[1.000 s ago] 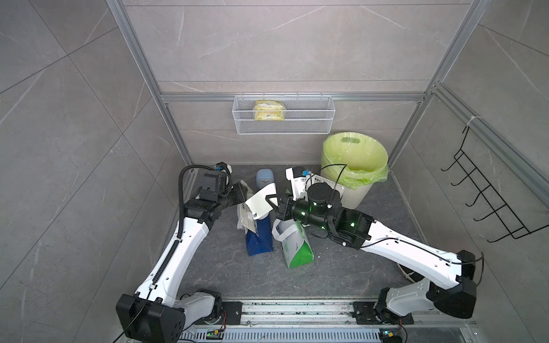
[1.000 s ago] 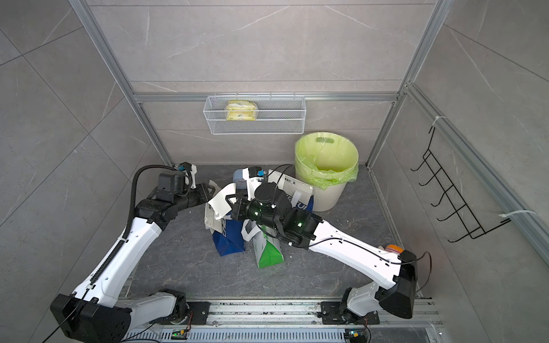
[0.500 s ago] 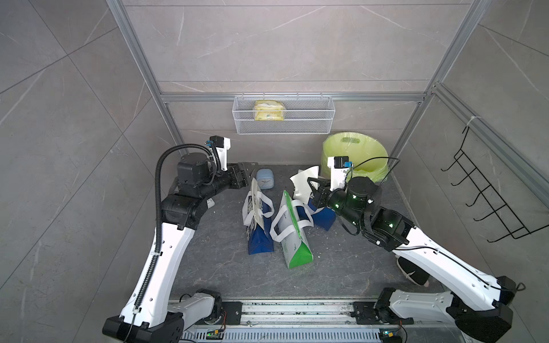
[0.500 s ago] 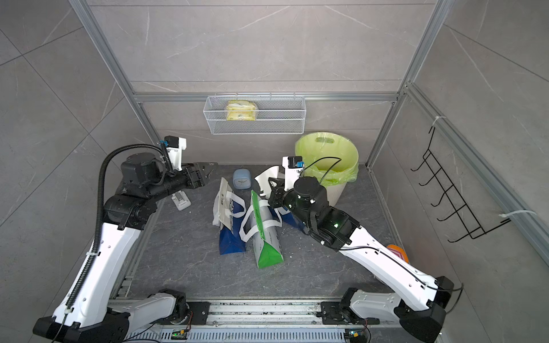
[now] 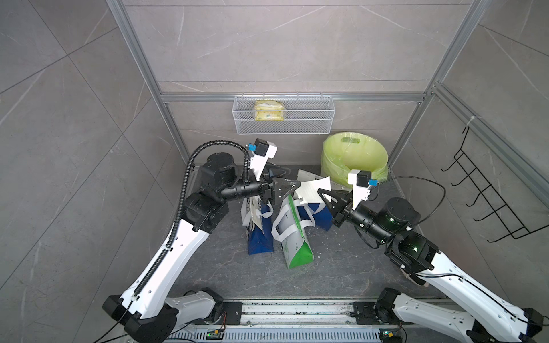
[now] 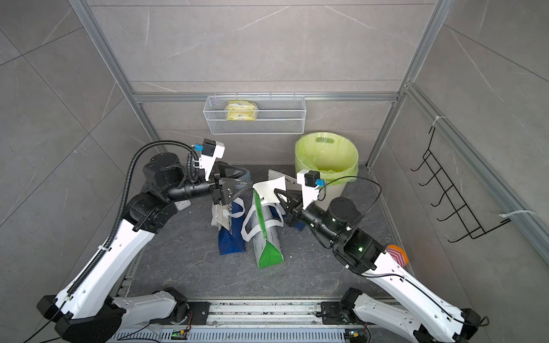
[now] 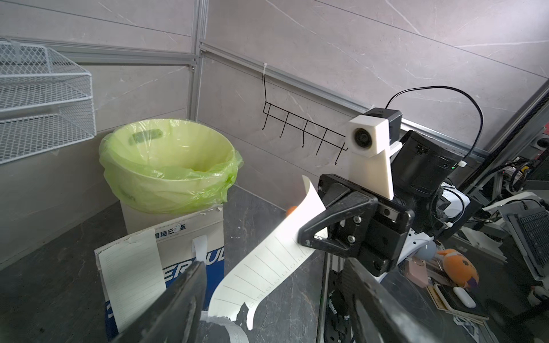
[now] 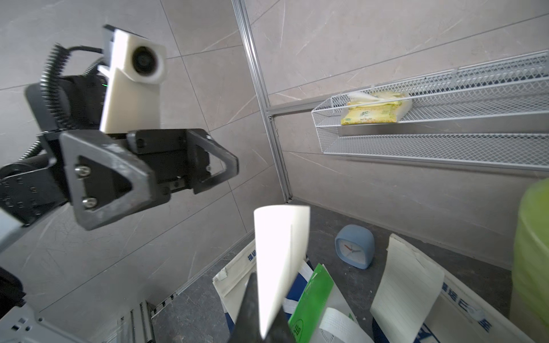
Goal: Shred takeout receipts and throw away
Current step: Shred the takeout receipt.
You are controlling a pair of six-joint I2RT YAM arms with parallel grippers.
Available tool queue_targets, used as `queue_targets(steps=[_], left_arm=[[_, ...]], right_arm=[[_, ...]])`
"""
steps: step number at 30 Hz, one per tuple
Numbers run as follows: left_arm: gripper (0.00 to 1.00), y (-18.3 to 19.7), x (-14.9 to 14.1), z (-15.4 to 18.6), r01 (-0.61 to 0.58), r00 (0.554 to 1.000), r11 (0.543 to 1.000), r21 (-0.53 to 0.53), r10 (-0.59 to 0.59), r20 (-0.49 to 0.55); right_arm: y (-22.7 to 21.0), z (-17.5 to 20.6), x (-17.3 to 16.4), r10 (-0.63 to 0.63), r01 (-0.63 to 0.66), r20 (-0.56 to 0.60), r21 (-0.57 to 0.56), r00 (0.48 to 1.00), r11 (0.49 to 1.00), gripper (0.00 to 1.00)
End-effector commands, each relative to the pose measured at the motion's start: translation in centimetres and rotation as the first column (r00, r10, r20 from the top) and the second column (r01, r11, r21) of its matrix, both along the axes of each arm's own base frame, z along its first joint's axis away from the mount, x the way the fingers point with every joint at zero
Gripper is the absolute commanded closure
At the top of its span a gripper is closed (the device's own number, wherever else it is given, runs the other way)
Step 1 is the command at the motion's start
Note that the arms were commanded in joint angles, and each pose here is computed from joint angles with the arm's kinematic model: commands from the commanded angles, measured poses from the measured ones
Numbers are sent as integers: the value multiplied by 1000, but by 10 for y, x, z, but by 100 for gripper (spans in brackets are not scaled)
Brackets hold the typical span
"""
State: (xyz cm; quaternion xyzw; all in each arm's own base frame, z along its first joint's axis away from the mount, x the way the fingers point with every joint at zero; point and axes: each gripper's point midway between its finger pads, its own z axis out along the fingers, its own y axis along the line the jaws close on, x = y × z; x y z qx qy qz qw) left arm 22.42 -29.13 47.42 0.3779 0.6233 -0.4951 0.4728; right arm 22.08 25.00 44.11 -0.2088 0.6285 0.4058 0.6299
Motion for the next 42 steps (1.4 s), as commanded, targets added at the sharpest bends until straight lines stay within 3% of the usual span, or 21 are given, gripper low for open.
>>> queue_targets(steps=[1,13,16,24,25,26,27,28,29,30,32,34,38,42], left_arm=[[26,-13,-20,18,121,989,992,-27,-118,92],[37,-35,-27,5,216,975,976,-18,-215,48],[50,-35,-29,9,227,973,973,-31,-226,42],[100,-34,-28,13,205,978,977,-51,-203,43],[100,-34,-28,12,199,979,979,-46,-197,42],[100,-33,-28,11,193,980,980,-40,-191,48],[100,-32,-27,8,182,982,983,-26,-181,50],[100,-30,-26,7,164,985,986,-12,-163,58],[100,-27,-24,3,141,987,990,15,-142,79],[100,-25,-23,1,118,988,992,41,-121,99],[100,-17,-15,-11,42,988,992,122,-59,142],[100,-8,-10,-22,-13,983,980,200,-24,181],[100,0,-14,-36,-26,969,955,296,-49,243],[100,4,-29,-36,23,948,942,335,-127,292]], right_arm=[[-6,24,-16,33,-42,119,72,992,997,100],[-12,39,-29,57,-78,171,115,984,990,100],[-12,37,-28,52,-71,165,111,985,991,100],[-7,23,-20,42,-53,132,82,990,995,100],[-8,20,-16,26,-35,120,74,992,997,98],[-10,18,-12,0,-7,107,64,994,998,83],[-14,14,-6,-42,39,88,36,995,999,51],[-17,9,-1,-74,75,82,-4,994,997,30],[-22,3,5,-120,125,85,-60,989,990,16],[-28,-2,12,-172,181,86,-105,981,978,9],[-43,-8,27,-289,303,99,-199,952,932,1],[-50,-8,33,-330,352,123,-291,936,890,0],[-37,-8,22,-180,280,251,-457,951,844,0],[-32,-1,21,-103,310,390,-517,915,798,0]])
